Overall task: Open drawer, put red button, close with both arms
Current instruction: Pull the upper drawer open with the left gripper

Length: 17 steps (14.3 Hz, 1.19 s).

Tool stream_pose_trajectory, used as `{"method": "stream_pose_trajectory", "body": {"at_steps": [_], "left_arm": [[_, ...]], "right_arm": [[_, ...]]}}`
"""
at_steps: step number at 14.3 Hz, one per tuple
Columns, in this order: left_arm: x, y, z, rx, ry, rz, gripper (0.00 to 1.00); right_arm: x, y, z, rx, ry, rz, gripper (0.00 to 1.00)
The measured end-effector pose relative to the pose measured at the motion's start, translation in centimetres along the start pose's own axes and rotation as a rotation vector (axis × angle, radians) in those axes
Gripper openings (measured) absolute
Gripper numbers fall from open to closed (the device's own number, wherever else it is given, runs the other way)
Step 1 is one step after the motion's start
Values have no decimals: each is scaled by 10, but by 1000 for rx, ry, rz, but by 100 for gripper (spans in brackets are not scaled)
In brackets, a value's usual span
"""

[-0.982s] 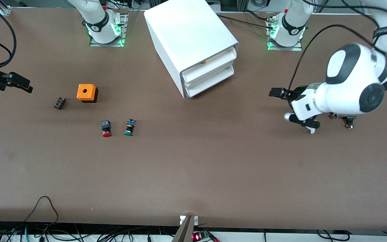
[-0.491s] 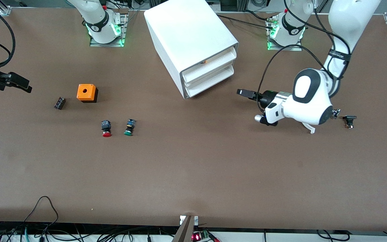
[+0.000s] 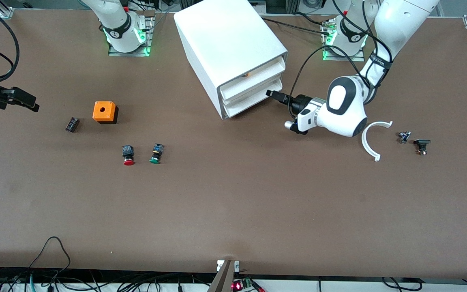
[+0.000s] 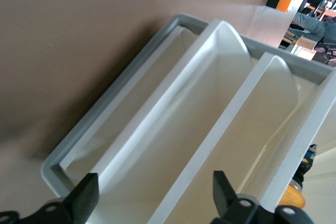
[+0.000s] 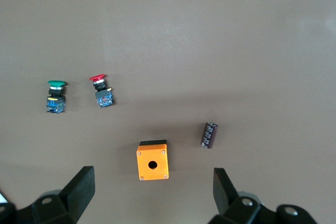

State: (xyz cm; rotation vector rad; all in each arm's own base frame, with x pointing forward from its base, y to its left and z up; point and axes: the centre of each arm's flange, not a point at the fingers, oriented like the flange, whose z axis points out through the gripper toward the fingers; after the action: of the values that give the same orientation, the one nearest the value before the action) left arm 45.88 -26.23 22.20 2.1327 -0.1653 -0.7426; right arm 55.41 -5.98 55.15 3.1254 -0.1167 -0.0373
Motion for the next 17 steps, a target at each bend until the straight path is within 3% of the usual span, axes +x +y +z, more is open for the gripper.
{"method": "stream_pose_trajectory", "body": {"at_steps": [1,11,15,17], "left_arm": [[-1,2,4,3,-3,4,84],[-9,13,53,-21,24,-20,81],[-8,14,47,-23,46,-21,41],[-4,11,29,-20,84,-6,33]], "right_arm": [[0,0,0,0,-3,0,100],[-1,0,1,0,-11,-1,100],[-1,0,1,0,-11,-1,100],[-1,-1,1,0,-11,-1,100]]}}
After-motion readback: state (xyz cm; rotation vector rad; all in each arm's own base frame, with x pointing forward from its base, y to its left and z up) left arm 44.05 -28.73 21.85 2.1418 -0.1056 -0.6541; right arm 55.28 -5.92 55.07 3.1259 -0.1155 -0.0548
